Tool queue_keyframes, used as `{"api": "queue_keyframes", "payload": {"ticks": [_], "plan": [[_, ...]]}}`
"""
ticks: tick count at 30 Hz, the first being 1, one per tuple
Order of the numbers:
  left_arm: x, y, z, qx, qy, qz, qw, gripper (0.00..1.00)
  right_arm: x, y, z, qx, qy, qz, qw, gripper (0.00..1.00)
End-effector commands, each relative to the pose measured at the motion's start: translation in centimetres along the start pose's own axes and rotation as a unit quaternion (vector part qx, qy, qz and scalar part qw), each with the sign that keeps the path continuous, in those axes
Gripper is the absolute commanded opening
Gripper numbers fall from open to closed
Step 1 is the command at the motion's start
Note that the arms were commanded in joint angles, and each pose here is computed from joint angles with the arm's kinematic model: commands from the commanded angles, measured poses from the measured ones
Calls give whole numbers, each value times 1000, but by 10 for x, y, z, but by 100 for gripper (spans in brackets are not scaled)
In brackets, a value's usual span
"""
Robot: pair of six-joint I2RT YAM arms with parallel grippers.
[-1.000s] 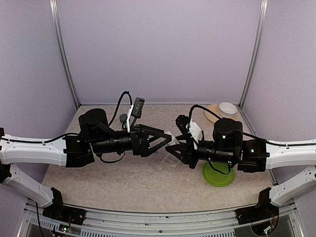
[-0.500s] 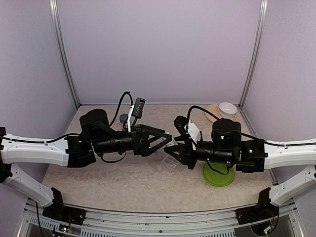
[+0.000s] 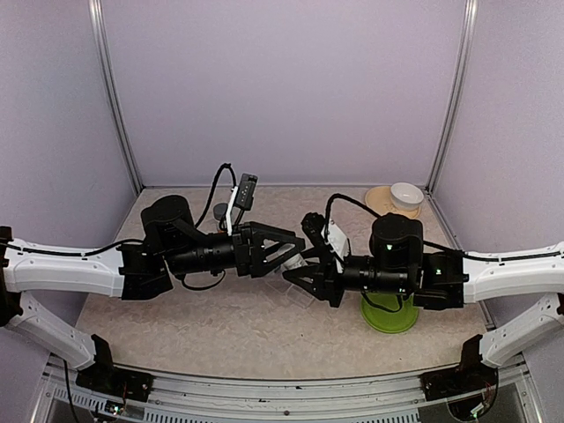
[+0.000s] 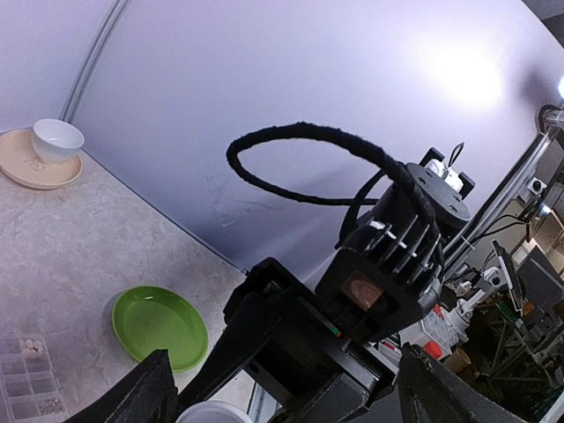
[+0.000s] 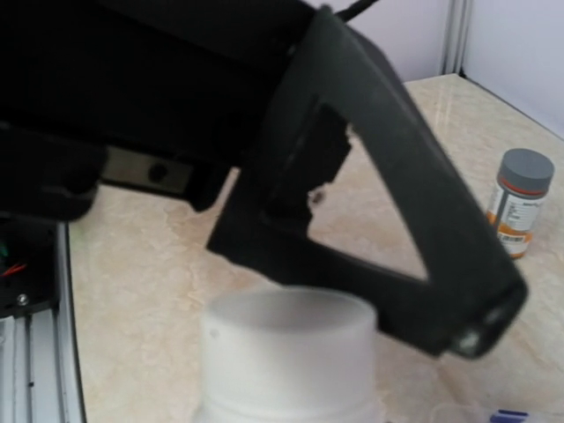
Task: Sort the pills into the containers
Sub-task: Screw the lid of the pill bottle onto the pill bottle.
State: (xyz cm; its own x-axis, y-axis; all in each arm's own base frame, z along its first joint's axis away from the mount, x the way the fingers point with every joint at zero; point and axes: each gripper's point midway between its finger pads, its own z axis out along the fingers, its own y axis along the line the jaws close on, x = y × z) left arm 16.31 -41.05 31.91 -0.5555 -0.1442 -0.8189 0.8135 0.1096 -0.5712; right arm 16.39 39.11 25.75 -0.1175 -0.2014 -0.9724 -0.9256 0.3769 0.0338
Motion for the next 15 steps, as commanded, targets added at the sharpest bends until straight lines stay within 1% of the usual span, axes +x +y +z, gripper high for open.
{"api": "queue_keyframes", "payload": {"ticks": [1, 6, 15], "plan": [[-4, -26, -2, 52, -7, 8, 999, 84, -2, -6, 3, 10, -2, 13, 1000, 15], [-5, -11, -6, 4, -9, 6, 1000, 88, -15, -12, -11, 27, -16, 4, 999, 16], [-2, -5, -7, -11, -5, 3, 1000, 89, -21, -30, -27, 61, -18, -4, 998, 16]]}}
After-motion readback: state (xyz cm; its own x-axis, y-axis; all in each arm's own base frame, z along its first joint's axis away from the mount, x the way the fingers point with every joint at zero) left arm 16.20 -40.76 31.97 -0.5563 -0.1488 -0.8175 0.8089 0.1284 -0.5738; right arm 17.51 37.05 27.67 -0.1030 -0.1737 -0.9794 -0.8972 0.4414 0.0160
